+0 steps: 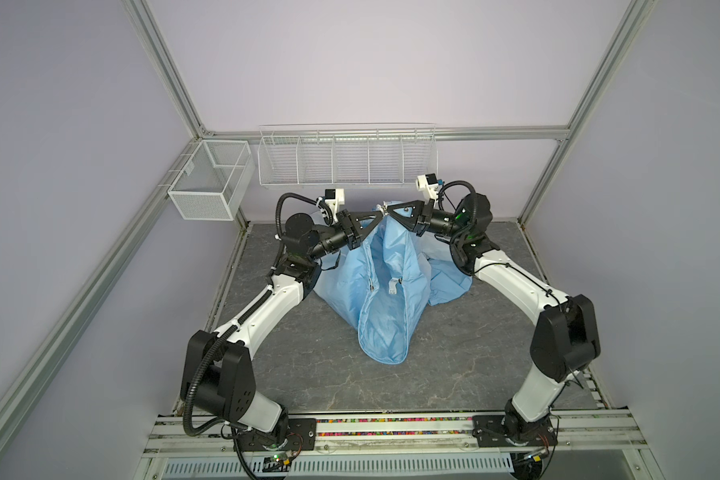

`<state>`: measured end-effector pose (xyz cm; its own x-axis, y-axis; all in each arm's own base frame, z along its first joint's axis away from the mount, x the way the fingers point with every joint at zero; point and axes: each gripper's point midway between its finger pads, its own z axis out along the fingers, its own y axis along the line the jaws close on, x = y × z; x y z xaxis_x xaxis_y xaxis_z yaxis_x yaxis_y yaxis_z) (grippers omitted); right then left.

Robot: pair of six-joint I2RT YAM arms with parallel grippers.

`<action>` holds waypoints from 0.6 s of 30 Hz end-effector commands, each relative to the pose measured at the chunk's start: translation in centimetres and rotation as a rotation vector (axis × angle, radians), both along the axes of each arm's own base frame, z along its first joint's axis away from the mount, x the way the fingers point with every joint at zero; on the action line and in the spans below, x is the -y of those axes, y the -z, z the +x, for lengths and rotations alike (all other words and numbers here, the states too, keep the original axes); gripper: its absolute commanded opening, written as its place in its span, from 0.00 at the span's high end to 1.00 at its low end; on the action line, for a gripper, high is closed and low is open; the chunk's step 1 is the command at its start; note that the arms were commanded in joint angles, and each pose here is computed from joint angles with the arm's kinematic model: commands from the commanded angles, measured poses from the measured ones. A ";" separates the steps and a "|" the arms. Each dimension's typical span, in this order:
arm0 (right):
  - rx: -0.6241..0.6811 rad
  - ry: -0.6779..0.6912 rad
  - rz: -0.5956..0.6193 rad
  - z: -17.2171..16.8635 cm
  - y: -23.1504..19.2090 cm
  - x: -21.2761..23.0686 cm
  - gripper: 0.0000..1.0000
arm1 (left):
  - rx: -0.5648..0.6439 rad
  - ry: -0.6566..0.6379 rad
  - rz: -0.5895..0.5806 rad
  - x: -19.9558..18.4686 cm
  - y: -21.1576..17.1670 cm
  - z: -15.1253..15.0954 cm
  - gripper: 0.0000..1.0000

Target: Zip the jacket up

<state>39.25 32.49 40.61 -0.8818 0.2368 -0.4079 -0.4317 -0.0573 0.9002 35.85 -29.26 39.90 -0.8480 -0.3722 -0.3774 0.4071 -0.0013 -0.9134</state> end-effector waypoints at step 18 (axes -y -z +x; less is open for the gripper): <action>-0.193 0.142 -0.052 2.1 -0.1 1.9 0.93 | -0.109 0.121 0.132 0.1 4.8 -3.3 1.00</action>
